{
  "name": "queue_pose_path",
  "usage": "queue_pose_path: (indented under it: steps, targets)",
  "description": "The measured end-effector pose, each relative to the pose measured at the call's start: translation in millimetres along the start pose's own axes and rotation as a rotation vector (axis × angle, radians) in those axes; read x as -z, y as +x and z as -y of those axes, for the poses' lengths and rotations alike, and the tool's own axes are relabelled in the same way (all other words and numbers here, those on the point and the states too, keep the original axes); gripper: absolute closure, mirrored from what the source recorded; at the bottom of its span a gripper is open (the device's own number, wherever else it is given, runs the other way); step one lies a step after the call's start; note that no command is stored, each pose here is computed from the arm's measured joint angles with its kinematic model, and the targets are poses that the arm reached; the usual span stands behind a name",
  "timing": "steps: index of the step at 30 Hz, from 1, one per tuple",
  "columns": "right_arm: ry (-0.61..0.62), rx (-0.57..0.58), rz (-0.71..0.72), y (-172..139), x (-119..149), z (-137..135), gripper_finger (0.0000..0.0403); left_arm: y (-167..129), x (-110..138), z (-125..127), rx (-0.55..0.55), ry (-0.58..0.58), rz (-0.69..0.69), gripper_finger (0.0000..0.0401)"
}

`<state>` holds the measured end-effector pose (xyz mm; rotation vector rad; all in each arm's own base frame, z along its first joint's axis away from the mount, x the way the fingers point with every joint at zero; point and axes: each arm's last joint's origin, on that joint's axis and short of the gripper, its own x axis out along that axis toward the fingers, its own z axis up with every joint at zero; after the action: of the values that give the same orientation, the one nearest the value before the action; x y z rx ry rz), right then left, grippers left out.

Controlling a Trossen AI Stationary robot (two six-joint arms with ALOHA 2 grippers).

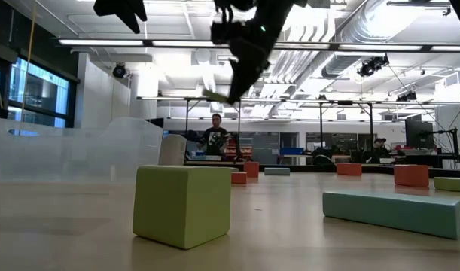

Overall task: Sort & place blocks by color
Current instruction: Put the green block into the top transparent bin

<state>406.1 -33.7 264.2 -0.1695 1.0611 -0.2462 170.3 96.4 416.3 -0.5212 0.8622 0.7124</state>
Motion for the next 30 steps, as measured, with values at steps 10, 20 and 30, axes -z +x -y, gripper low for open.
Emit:
queue_pose_path:
  steps: [10,20,30]
  targets:
    - [0.059,0.183,0.151,-40,-34,18,0.0300,6,-4,4,0.050,-0.012,-0.018,0.0275]
    - [-0.075,0.279,0.205,-64,-49,25,0.0300,17,-19,13,0.160,-0.086,0.038,0.0275]
    - [-0.167,0.316,0.223,-71,-54,25,0.0300,32,-33,21,0.237,-0.182,0.050,0.0275]
